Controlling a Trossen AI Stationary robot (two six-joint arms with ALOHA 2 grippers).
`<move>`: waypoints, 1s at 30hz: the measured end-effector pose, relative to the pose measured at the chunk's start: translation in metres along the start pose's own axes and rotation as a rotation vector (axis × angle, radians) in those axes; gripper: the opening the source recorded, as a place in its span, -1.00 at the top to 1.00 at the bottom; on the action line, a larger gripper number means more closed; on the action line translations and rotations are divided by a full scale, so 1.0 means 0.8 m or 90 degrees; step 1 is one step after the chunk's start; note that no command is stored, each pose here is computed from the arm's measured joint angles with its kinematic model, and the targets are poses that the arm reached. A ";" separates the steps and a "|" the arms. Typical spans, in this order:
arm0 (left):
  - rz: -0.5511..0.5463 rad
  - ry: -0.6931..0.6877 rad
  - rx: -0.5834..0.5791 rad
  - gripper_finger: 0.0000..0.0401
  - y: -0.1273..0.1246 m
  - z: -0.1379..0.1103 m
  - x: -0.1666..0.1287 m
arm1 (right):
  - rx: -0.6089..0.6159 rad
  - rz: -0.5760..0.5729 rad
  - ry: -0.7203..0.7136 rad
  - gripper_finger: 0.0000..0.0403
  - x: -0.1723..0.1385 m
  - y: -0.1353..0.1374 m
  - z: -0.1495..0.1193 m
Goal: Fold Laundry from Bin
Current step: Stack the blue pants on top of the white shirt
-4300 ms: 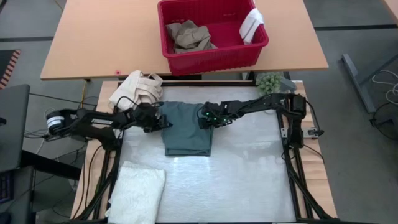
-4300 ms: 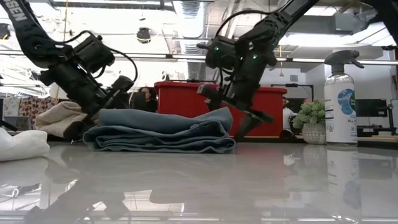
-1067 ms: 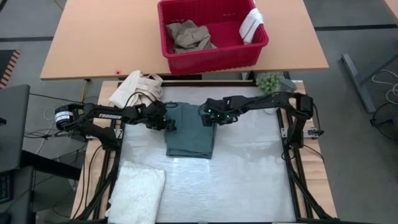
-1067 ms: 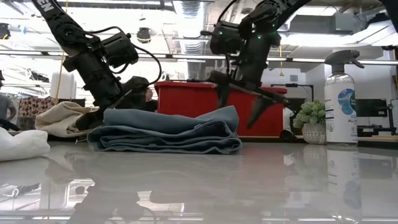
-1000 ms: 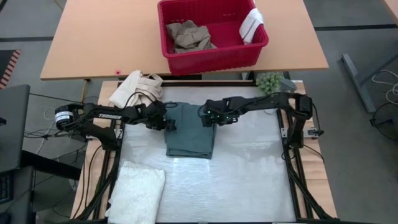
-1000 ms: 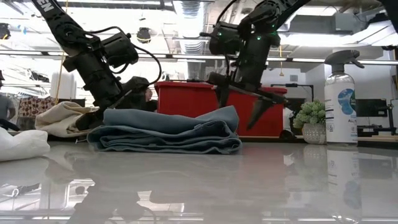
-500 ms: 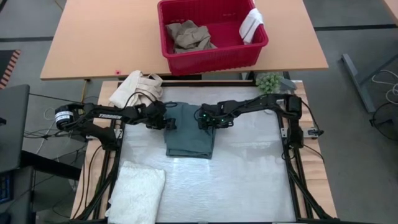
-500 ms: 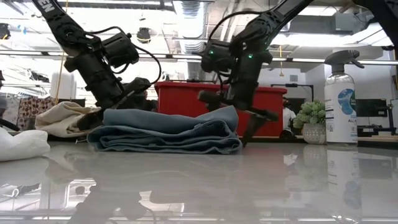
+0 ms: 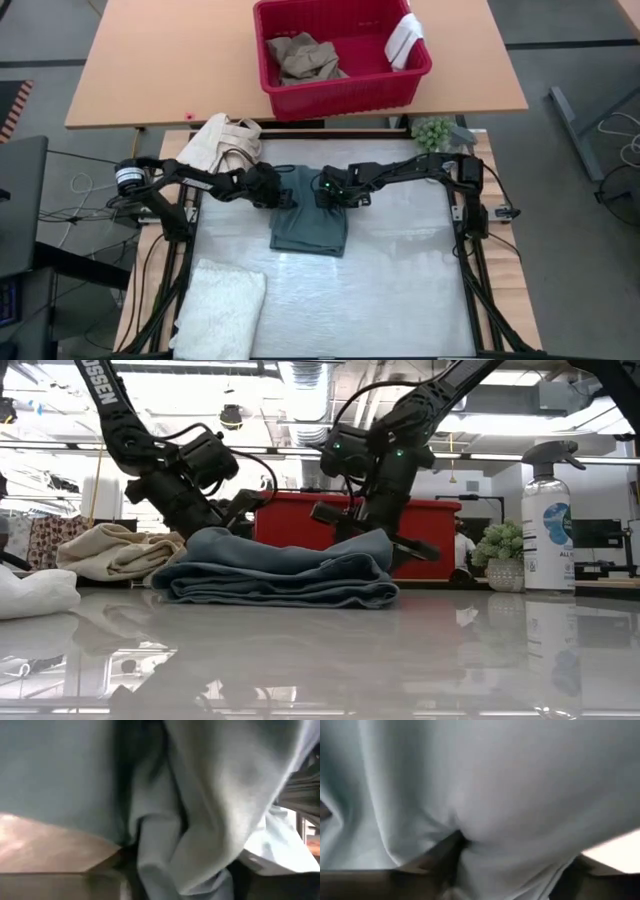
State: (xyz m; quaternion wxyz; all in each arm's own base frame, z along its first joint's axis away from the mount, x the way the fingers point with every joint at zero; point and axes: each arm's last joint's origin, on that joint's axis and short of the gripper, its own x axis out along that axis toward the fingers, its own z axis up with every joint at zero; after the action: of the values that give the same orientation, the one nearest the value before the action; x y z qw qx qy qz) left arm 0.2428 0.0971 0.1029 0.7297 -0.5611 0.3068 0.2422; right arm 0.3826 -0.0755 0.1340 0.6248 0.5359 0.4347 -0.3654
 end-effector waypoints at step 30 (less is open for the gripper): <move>-0.110 -0.050 -0.017 0.85 -0.050 -0.003 -0.103 | -0.076 0.181 -0.060 0.69 -0.095 0.038 -0.029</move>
State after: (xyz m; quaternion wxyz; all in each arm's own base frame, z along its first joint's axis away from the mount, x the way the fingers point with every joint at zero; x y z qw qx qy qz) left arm 0.2130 0.0838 0.1885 0.7516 -0.5855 0.2251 0.2039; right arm 0.3798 -0.0483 0.2142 0.7208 0.5363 0.3451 -0.2715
